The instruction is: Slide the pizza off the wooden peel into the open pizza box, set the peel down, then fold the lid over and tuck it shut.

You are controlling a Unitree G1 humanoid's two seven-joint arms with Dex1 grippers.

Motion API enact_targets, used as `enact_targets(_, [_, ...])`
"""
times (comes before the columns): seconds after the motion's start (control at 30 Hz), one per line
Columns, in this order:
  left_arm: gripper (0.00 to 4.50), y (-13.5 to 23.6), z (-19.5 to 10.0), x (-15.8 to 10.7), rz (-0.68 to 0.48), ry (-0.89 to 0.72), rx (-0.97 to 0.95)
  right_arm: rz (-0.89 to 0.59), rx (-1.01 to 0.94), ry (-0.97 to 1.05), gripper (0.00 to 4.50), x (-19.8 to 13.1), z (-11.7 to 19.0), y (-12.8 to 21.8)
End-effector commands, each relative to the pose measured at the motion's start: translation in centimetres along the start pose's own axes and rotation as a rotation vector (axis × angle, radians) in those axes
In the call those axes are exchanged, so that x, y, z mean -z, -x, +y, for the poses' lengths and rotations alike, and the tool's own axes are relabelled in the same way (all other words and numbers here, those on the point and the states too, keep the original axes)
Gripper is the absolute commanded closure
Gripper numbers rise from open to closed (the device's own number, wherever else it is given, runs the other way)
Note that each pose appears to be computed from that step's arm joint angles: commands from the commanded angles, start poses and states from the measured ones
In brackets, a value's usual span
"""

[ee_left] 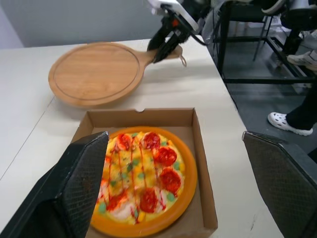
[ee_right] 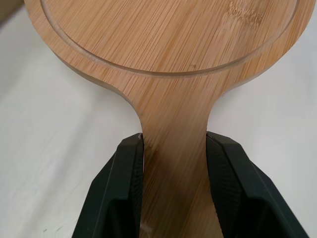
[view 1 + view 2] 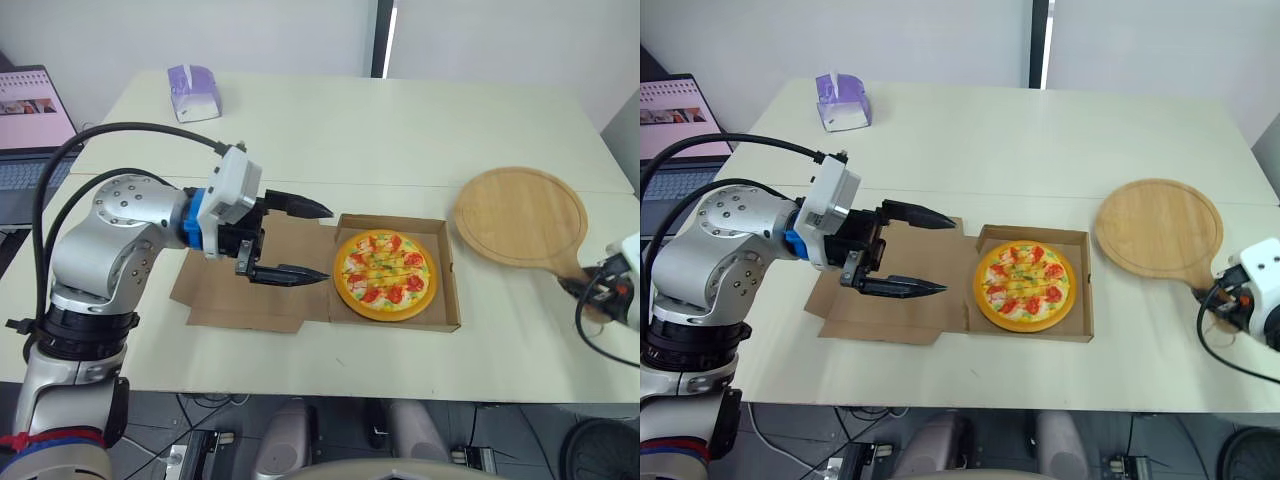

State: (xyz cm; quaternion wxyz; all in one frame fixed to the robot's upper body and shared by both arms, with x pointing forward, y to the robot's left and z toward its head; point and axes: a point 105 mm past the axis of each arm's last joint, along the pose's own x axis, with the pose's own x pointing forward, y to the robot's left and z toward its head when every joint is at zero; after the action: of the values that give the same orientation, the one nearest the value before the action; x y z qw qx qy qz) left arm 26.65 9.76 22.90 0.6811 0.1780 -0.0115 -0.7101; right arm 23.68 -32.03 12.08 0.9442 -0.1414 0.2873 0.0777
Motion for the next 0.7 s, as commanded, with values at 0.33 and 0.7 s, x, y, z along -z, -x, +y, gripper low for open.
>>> enact_targets(0.33, [0.00,-0.8,0.3,-0.9,-0.047,-0.044,-0.017,0.050,0.148,-0.139,1.59,2.3,-1.5,0.5])
enact_targets(0.7, [0.00,1.7,1.8,0.5,-0.013,-0.034,-0.245,-0.161,-0.060,0.207,0.06,-5.1,-0.8,2.0])
